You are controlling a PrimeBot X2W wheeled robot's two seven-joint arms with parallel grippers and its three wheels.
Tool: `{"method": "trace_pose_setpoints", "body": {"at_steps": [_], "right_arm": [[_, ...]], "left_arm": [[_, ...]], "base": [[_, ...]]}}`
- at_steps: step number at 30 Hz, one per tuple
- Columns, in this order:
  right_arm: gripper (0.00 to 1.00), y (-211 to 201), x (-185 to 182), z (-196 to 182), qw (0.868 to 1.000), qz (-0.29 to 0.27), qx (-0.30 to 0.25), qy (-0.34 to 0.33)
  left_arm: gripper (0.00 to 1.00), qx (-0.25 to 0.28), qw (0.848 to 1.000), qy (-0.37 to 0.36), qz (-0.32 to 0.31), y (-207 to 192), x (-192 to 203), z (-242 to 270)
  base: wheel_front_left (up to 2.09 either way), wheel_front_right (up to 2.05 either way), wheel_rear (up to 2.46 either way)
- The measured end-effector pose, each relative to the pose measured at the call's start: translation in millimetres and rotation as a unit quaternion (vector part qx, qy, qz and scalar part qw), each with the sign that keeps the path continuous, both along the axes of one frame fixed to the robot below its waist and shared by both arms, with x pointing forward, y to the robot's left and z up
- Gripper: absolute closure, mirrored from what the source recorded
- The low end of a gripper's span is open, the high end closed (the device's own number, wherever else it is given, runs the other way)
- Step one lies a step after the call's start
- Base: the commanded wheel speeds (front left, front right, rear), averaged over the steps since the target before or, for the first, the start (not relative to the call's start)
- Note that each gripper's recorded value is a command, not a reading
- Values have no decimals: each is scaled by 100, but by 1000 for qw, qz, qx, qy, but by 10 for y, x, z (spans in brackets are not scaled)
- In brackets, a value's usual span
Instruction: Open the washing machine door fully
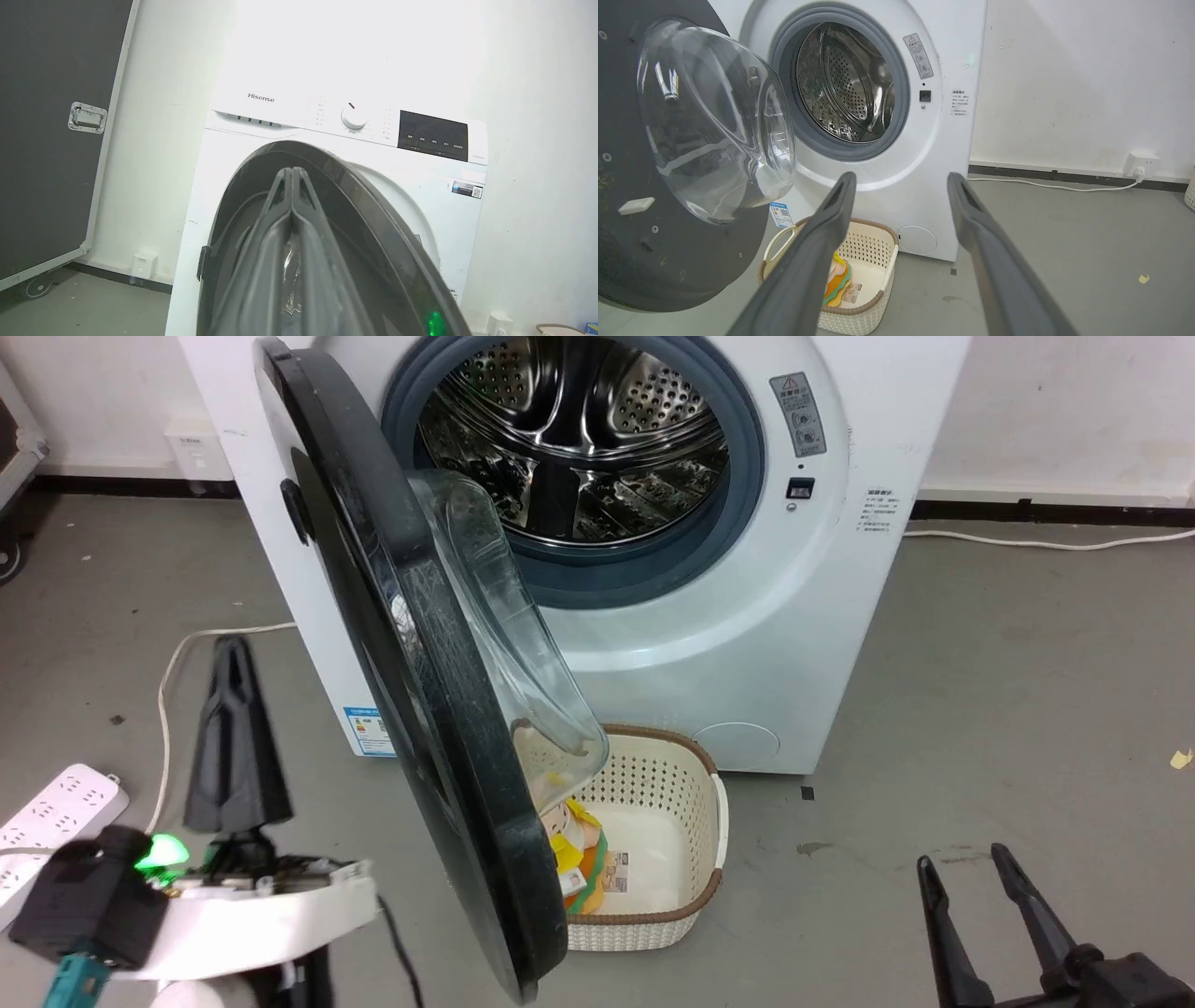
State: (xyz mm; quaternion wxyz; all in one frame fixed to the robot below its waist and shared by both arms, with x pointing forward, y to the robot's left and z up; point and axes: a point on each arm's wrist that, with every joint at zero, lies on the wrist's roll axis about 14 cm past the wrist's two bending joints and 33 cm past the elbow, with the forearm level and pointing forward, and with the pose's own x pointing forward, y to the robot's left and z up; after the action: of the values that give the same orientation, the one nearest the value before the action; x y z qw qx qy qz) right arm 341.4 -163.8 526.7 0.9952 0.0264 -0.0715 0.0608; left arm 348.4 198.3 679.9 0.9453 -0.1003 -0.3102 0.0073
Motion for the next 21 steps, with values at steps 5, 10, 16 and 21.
{"method": "trace_pose_setpoints", "body": {"at_steps": [5,10,16,21], "right_arm": [[0,27,-11,-37,1000,4,1,6],[0,28,-25,-64,1000,3,4,10],[0,7,-20,-91,1000,0,7,15],[0,27,-5,-109,1000,3,11,18]], "left_arm": [[100,23,998,-44,-33,-265,-43,268],[100,43,992,-56,-106,-737,-94,309],[100,52,973,34,-224,-1411,-149,-210],[100,52,955,141,-257,-1634,-152,-769]], "base": [[0,0,0],[0,0,0],[0,0,0],[0,0,0]]}}
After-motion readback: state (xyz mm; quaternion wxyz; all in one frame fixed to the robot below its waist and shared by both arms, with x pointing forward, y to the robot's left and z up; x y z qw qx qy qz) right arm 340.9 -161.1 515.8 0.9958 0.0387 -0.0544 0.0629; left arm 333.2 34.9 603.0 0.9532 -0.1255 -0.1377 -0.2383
